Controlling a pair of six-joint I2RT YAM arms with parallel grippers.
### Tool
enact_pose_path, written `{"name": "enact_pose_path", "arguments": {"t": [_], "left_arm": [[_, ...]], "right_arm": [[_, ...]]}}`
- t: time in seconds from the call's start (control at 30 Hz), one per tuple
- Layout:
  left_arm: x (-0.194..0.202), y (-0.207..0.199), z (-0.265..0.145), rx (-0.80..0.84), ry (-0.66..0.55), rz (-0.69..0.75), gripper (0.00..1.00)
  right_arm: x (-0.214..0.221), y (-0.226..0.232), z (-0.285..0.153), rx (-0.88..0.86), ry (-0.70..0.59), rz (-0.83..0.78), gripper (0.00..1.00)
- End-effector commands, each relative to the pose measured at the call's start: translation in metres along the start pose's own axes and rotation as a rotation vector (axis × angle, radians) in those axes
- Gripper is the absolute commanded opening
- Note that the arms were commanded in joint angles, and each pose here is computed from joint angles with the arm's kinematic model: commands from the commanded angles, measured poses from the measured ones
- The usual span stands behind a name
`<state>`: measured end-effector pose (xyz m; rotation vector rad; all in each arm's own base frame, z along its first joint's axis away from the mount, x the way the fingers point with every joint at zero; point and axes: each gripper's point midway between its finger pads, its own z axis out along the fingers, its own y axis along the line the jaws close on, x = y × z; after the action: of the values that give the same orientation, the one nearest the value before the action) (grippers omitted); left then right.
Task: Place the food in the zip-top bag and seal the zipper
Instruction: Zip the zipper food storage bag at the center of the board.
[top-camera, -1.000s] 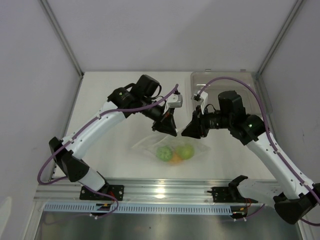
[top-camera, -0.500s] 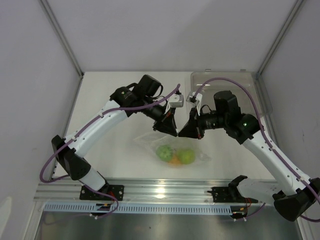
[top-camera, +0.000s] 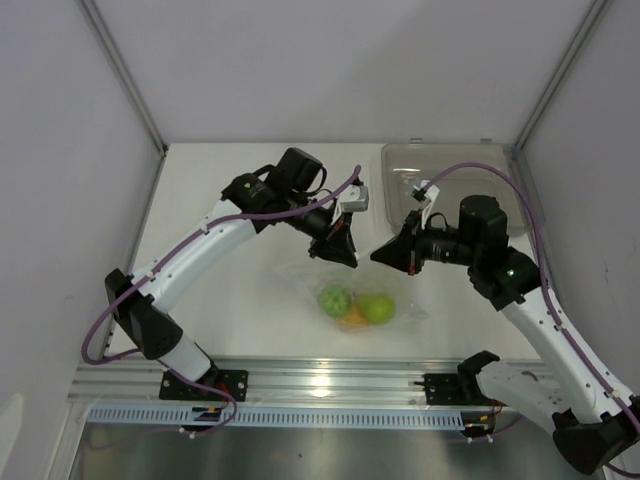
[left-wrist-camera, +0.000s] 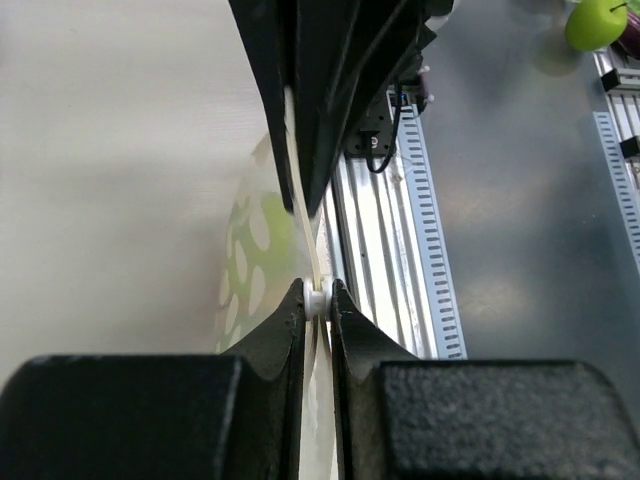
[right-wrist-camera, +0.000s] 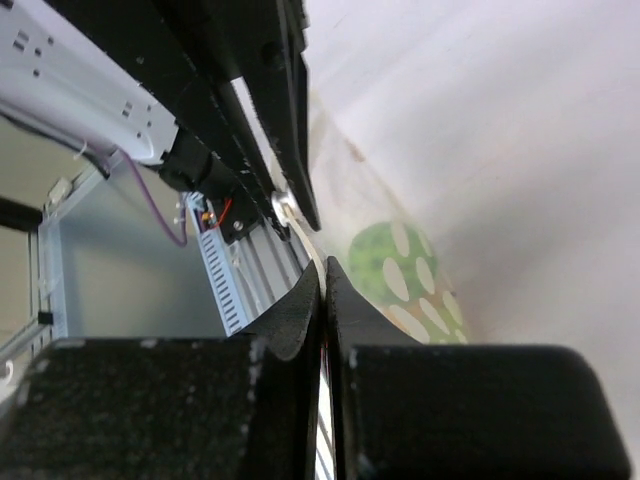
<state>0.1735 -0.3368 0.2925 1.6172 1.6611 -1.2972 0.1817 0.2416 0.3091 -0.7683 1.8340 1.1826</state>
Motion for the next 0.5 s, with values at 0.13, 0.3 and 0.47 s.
{"name": "enact_pose_path", "arguments": {"t": [0.13, 0.3, 0.47], "left_arm": [[0.012, 0.010, -0.013, -0.058, 0.001, -0.041, 0.01], [0.016, 0.016, -0.023, -0.120, -0.014, -0.057, 0.01], [0.025, 0.025, -0.029, -0.189, -0.016, -0.091, 0.01]], "right_arm": [[-0.037, -0.006, -0.024, 0.035, -0.120, -0.021, 0.00], [-0.046, -0.018, -0.036, 0.073, -0.153, -0.010, 0.00], [-0.051, -0.031, -0.044, 0.106, -0.175, 0.005, 0.00]]}}
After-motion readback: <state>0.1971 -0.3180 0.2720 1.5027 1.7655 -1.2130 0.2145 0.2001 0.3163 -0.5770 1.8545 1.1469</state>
